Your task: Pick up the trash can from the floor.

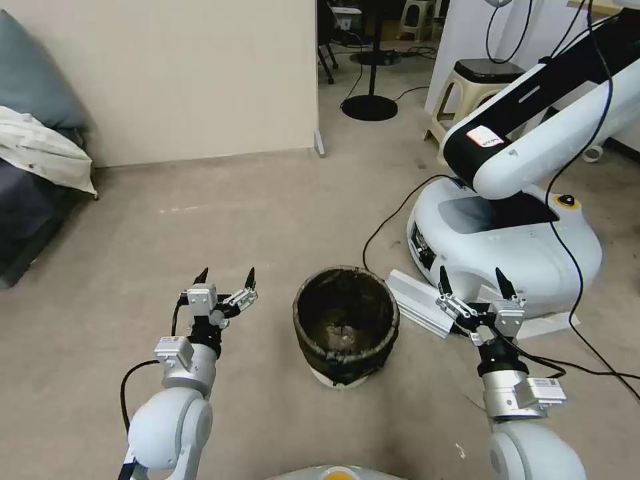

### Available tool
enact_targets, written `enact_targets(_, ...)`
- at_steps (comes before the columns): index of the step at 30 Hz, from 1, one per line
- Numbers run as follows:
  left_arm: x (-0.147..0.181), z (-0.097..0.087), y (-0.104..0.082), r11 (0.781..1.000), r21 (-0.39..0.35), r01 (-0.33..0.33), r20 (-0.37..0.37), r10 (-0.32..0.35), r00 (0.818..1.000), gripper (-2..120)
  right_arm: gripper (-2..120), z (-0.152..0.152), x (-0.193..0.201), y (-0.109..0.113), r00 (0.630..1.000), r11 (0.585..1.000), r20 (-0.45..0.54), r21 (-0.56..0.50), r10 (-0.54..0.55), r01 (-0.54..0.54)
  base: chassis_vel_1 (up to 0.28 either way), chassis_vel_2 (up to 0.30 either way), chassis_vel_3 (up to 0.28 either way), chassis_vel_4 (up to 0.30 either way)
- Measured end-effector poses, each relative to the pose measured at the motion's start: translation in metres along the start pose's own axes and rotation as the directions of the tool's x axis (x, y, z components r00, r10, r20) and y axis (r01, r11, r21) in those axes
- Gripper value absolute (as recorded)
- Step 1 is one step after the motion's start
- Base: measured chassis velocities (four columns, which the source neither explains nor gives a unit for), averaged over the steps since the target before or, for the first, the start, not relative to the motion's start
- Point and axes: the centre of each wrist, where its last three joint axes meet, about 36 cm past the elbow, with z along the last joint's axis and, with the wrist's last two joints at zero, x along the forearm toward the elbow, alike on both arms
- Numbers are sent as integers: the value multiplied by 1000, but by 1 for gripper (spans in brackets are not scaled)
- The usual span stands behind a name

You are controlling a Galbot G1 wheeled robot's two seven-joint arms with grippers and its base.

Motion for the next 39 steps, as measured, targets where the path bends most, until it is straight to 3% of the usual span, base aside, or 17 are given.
enact_targets(9, -2, 0, 1, 999, 13, -38, 5, 38, 999, 100, 100, 5, 4, 2, 1000, 1000, -7, -8, 1, -1, -7, 5, 5, -7)
enact_targets(14, 0, -14, -3, 996, 43, -75, -7, 76, 997, 100, 100, 5, 4, 0, 1000, 1000, -6, -5, 5, -5, 0, 0, 0, 0)
enact_targets(21, -2, -38, -7, 979, 161, -127, -92, 143, 985, 100, 100, 5, 1, -2, 1000, 1000, -11, 1, -2, 2, 0, 0, 0, 0)
enact_targets(24, -6, -49, -8, 960, 215, -180, -208, 224, 952, 100, 100, 4, -1, -2, 1000, 1000, -14, 3, -3, 3, 0, 0, 0, 0)
enact_targets(25, -6, -49, -8, 960, 215, -180, -208, 224, 952, 100, 100, 4, -1, -2, 1000, 1000, -14, 3, -3, 3, 0, 0, 0, 0)
enact_targets(28, -10, -48, -8, 947, 210, -242, -274, 294, 915, 100, 100, 4, -1, -3, 1000, 1000, -17, 3, -1, 1, 0, 0, 0, 0)
enact_targets(29, -10, -48, -8, 947, 210, -242, -274, 294, 915, 100, 100, 4, -1, -3, 1000, 1000, -17, 3, -1, 1, 0, 0, 0, 0)
enact_targets(32, -13, -41, -10, 929, 205, -309, -331, 363, 871, 100, 100, 4, -1, -3, 1000, 1000, -19, 4, 1, -1, 0, 0, 0, 0)
enact_targets(33, -13, -41, -10, 929, 205, -309, -331, 363, 871, 100, 100, 4, -1, -3, 1000, 1000, -19, 4, 1, -1, 0, 0, 0, 0)
enact_targets(37, -19, -19, -15, 899, 215, -381, -409, 437, 801, 100, 100, 2, -1, -3, 1000, 1000, -21, 3, 3, -3, 0, 0, 0, 0)
enact_targets(38, -19, -19, -15, 899, 215, -381, -409, 437, 801, 100, 100, 2, -1, -3, 1000, 1000, -21, 3, 3, -3, 0, 0, 0, 0)
enact_targets(39, -21, -12, -15, 892, 217, -397, -427, 452, 783, 100, 100, 1, -1, -3, 1000, 1000, -22, 3, 3, -3, 0, 0, 0, 0)
